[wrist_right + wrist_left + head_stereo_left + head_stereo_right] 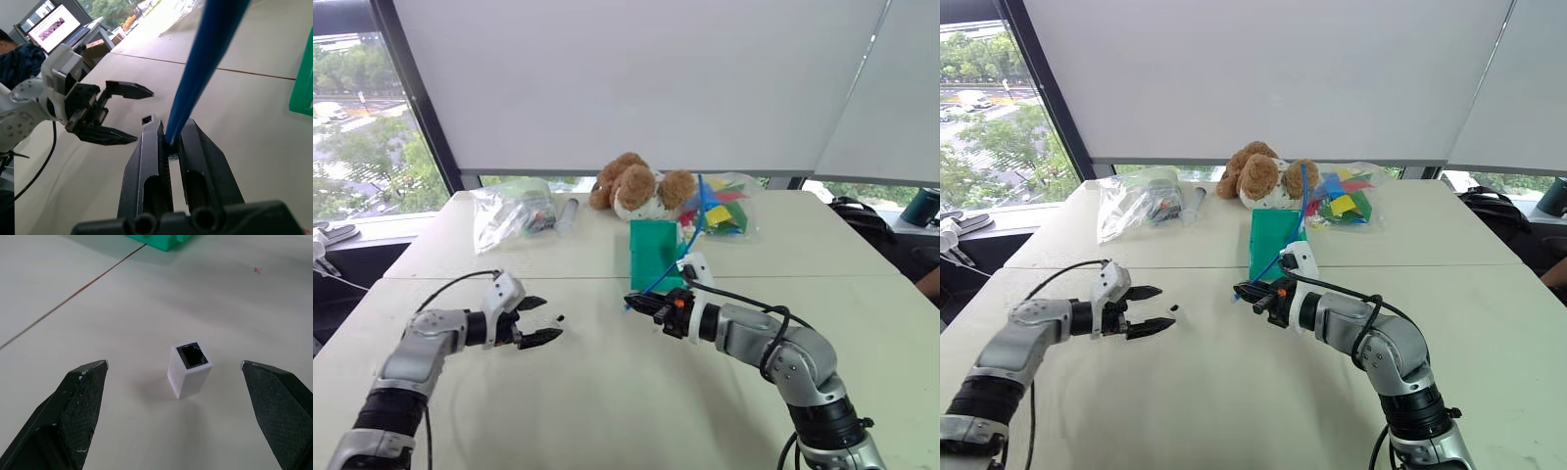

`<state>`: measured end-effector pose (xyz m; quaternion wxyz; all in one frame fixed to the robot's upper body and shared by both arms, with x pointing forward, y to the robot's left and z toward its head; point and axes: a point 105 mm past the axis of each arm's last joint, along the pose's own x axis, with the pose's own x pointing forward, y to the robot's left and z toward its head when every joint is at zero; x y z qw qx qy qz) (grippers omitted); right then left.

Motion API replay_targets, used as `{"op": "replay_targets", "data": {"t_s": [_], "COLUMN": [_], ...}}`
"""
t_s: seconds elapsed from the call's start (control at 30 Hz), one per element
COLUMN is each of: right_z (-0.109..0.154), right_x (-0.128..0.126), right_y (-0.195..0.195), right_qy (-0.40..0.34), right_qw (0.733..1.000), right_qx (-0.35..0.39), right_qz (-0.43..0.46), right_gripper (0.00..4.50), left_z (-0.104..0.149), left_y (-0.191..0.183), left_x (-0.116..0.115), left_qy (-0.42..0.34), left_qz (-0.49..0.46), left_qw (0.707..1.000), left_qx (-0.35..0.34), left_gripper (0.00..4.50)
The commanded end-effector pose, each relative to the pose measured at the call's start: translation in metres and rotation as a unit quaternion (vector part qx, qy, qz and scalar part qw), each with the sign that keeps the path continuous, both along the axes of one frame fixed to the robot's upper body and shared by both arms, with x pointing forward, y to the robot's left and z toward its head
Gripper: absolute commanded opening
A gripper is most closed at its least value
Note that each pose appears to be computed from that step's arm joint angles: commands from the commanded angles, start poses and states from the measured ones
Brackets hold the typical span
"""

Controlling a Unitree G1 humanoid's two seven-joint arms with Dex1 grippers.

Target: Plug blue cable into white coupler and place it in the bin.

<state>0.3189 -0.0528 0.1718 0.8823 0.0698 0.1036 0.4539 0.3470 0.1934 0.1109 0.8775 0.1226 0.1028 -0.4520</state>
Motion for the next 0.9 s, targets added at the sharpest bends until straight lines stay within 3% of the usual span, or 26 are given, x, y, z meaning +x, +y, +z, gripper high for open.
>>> {"op": "replay_targets", "data": {"t_s": [0.03,0.27,0.37,0.5,0.6,0.77,0.9], "right_z": [0.016,0.016,0.016,0.017,0.018,0.022,0.02], "right_x": [-0.003,-0.004,-0.005,-0.005,-0.004,-0.007,-0.022], "right_y": [0.001,0.0,-0.001,-0.001,-0.002,-0.008,-0.02], "right_qy": [-0.033,-0.037,-0.038,-0.041,-0.044,-0.075,-0.149], "right_qw": [0.999,0.999,0.999,0.999,0.999,0.996,0.963], "right_qx": [0.015,0.015,0.015,0.013,0.01,-0.042,-0.183], "right_qz": [0.003,-0.003,-0.004,-0.005,-0.006,0.023,0.131], "right_gripper": [0.0,0.0,0.0,0.0,0.0,0.0,0.0], "left_z": [-0.005,-0.021,-0.025,-0.029,-0.029,-0.017,-0.008], "left_y": [-0.004,-0.02,-0.025,-0.028,-0.032,-0.059,-0.112], "left_x": [0.002,0.006,0.005,0.003,0.003,0.0,-0.02], "left_qy": [-0.013,-0.017,-0.017,-0.015,-0.013,-0.015,0.01], "left_qz": [0.005,0.032,0.038,0.036,0.025,-0.064,-0.256], "left_qw": [1.0,0.999,0.998,0.998,0.998,0.996,0.966], "left_qx": [-0.004,-0.033,-0.044,-0.05,-0.054,-0.057,-0.03], "left_gripper": [4.47,4.47,3.73,1.96,0.39,0.41,0.41]}}
